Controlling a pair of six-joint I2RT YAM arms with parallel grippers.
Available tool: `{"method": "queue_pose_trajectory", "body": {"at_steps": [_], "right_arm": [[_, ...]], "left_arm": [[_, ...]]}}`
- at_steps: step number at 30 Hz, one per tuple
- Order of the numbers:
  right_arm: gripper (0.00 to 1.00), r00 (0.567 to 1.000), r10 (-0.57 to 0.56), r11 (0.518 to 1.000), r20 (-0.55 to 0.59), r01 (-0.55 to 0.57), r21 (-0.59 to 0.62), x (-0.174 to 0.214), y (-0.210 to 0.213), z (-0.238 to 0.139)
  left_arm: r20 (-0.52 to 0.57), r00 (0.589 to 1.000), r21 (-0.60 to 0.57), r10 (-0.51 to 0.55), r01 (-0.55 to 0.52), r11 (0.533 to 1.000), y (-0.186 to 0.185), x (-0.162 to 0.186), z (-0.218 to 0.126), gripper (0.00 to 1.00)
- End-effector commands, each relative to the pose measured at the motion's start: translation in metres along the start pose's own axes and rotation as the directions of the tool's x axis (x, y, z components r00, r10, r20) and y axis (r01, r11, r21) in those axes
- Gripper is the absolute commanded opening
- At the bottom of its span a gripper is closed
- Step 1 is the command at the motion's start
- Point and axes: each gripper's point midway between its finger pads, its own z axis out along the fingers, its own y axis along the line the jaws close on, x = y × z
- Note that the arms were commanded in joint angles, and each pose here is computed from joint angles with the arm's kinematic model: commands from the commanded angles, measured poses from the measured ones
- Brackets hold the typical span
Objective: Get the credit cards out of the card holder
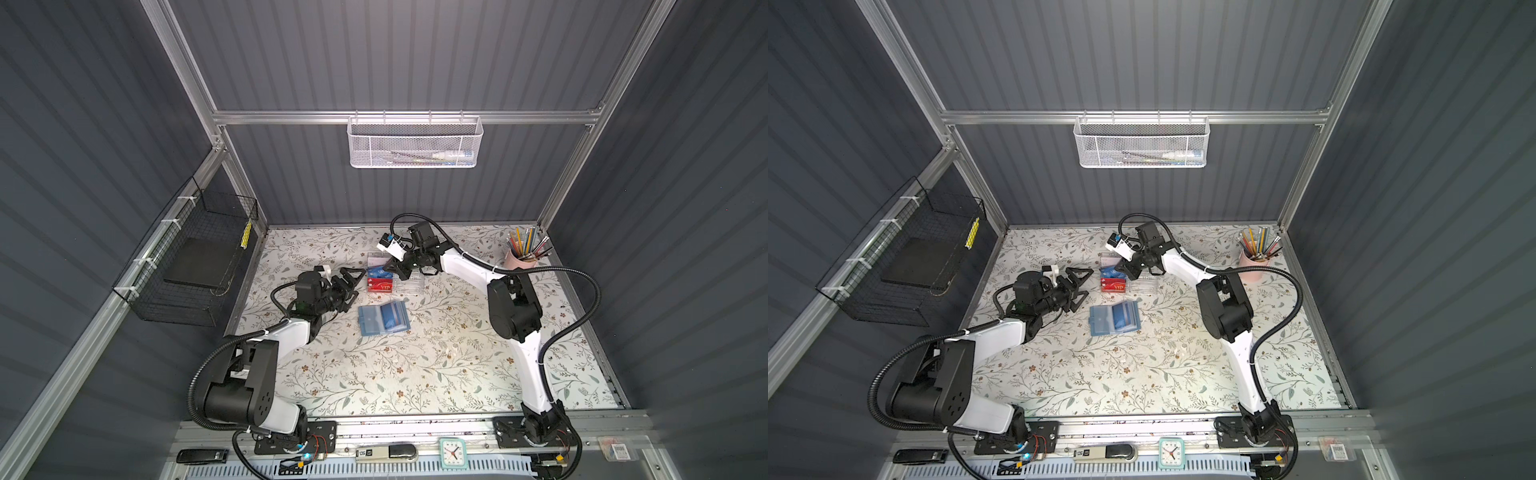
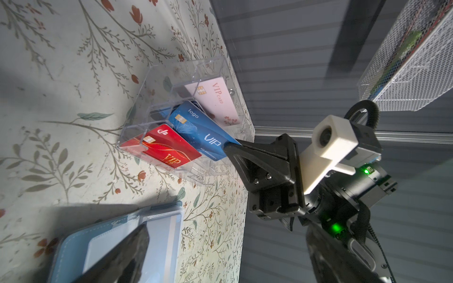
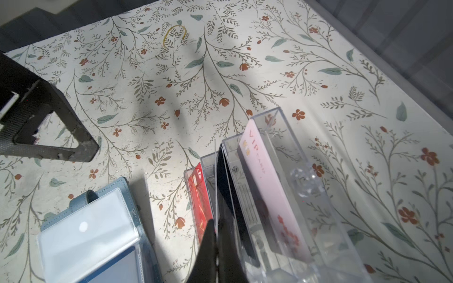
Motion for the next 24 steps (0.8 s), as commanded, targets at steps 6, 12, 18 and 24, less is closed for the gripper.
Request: {"method": "queue_pose_trajectory", "body": {"at_steps": [6,12,18,24], "right_arm": [[0.0,0.997,-0.072,0.997,0.007,0.072,0.029,-0.007,-0.007,0.0],[0.03,0.995,-0.095,0.995,0.012,0.095,0.025,-0.009,-0.007,0.001],[0.07,0.995,-0.102,0.995,0.011,0.101,0.02,-0.008,-0.008,0.003],[0.09,0.995,-0.101,0.995,-0.006,0.101,0.01,-0.003,-0.008,0.004]], "left_arm": [[-0.036,0.999,0.051,0.012,-0.01,0.999,-0.019,-0.013,0.014,1.0],[-0.07,0.998,0.051,0.008,-0.005,0.999,-0.017,-0.014,0.024,1.0],[-0.079,0.997,0.05,0.001,0.003,0.999,-0.014,-0.014,0.027,1.0],[-0.082,0.997,0.055,-0.002,0.006,0.998,-0.014,-0.015,0.028,1.0]]}}
